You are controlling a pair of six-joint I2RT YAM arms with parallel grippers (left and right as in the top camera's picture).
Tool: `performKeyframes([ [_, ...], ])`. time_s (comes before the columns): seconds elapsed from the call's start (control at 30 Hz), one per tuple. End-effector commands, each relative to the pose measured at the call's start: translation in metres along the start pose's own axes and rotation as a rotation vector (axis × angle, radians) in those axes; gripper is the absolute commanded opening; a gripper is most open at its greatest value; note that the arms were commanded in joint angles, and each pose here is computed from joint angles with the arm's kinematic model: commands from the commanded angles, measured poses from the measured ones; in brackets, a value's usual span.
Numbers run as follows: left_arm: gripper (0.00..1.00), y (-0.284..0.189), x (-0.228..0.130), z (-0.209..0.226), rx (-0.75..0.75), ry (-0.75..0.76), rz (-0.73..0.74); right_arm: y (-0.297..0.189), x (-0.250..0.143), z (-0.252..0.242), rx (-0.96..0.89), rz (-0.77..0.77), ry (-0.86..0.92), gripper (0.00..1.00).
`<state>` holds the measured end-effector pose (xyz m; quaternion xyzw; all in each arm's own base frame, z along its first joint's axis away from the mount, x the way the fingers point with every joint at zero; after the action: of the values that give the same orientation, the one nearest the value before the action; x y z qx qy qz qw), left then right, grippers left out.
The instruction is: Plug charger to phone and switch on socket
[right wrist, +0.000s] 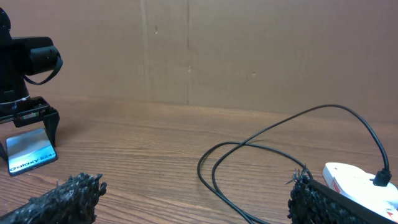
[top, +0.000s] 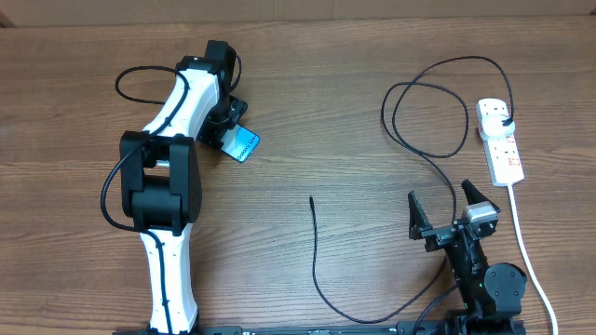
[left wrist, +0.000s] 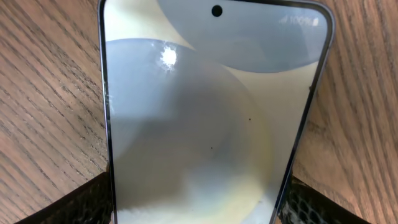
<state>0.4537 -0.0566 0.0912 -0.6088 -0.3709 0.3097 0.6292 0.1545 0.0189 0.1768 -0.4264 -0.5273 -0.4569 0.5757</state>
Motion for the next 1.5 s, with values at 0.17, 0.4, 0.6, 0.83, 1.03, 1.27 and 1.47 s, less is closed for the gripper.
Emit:
performKeyframes([
  [0.17, 0.65, 0.0209, -0.0097, 0.0059, 0.046, 0.012, 0.045, 0.0001, -0.0023, -0.0002, 0.003, -0.003, -0.002, 1.0],
  [0.4, 0.5, 0.0209, -0.0099, 0.0058, 0.045, 0.012, 0.047, 0.0001, -0.0023, -0.0002, 0.003, -0.003, -0.002, 1.0],
  [0.6, 0.21, 0.0209, -0.0098, 0.0057, 0.044, 0.012, 0.046, 0.0001, -0.0022, -0.0002, 0.003, -0.003, -0.002, 1.0],
  [0.83, 0.04, 0.0209, -0.0098, 0.0057, 0.045, 0.012, 0.046, 0.0001, -0.0022, -0.0002, 0.003, -0.003, -0.002, 1.0],
  [1.03, 0.04, 0.0209, -0.0098, 0.0056, 0.044, 0.012, 0.046, 0.0001, -0.0022, -0.0002, 0.003, -0.003, -0.002, 1.0],
  [1.27, 0.04, 0.0199, -0.0094, 0.0045, 0.038, 0.012, 0.046, 0.0001, -0.0023, -0.0002, 0.003, -0.003, -0.002, 1.0],
  [1.47, 0.04, 0.0138, -0.0091, -0.0008, 0.008, 0.057, 0.065, 0.0001, -0.0022, -0.0002, 0.003, -0.003, -0.002, 1.0],
])
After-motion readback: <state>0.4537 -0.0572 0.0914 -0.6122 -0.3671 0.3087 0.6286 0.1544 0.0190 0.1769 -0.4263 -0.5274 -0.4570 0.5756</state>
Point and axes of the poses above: each gripper's point midway between its finger pads, its own y axis out along the fingers, its own z axis along the line the jaws close on, x = y × z, the point moved 9 cm from there along -y, back along the fingers, and after that the axes turned 5 degrees about y, right-handed, at the moved point
